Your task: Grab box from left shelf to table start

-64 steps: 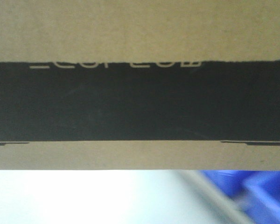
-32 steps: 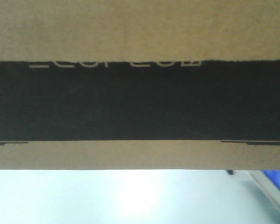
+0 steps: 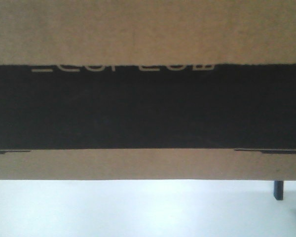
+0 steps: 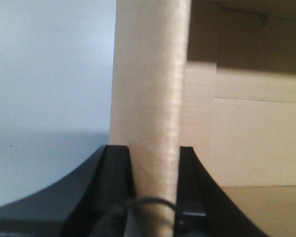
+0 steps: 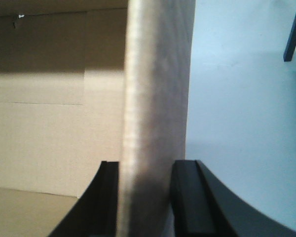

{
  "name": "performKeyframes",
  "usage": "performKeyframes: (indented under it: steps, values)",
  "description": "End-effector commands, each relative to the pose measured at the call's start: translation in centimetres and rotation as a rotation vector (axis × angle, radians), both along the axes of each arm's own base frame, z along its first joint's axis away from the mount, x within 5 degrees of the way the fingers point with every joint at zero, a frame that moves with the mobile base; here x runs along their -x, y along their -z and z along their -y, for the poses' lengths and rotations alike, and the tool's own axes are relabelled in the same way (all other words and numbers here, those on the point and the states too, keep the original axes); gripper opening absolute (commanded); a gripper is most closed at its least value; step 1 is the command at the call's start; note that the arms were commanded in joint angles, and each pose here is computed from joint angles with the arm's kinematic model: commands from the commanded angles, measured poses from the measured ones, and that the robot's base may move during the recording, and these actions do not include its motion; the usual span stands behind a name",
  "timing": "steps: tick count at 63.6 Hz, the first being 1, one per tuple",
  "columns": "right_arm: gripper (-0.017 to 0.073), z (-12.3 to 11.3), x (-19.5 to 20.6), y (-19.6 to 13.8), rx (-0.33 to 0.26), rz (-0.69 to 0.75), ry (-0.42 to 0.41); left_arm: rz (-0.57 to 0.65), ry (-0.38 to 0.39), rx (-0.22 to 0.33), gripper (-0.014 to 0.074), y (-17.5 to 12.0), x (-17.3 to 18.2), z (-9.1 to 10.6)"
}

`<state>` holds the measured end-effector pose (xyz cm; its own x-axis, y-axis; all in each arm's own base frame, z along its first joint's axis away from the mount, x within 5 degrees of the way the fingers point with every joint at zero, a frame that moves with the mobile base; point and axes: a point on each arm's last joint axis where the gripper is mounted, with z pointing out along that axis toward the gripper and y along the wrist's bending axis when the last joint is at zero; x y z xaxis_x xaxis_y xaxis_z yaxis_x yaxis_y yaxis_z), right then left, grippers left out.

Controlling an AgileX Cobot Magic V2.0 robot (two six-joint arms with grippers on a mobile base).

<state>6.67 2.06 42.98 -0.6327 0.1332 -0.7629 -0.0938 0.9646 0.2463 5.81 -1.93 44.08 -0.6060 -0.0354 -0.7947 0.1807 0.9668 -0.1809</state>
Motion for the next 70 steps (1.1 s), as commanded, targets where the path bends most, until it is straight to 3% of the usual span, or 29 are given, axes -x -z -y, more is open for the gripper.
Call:
performKeyframes:
  steps: [1, 70]
  values:
    - [0.0057, 0.18, -0.02, -0.93, 0.012, 0.066, 0.015, -0.049, 0.046, 0.069, -0.0012, -0.53, 1.25, 0.42]
    - [0.0057, 0.17, -0.01, -0.91, 0.012, 0.063, 0.015, -0.049, 0.047, 0.070, -0.0012, -0.53, 1.25, 0.43]
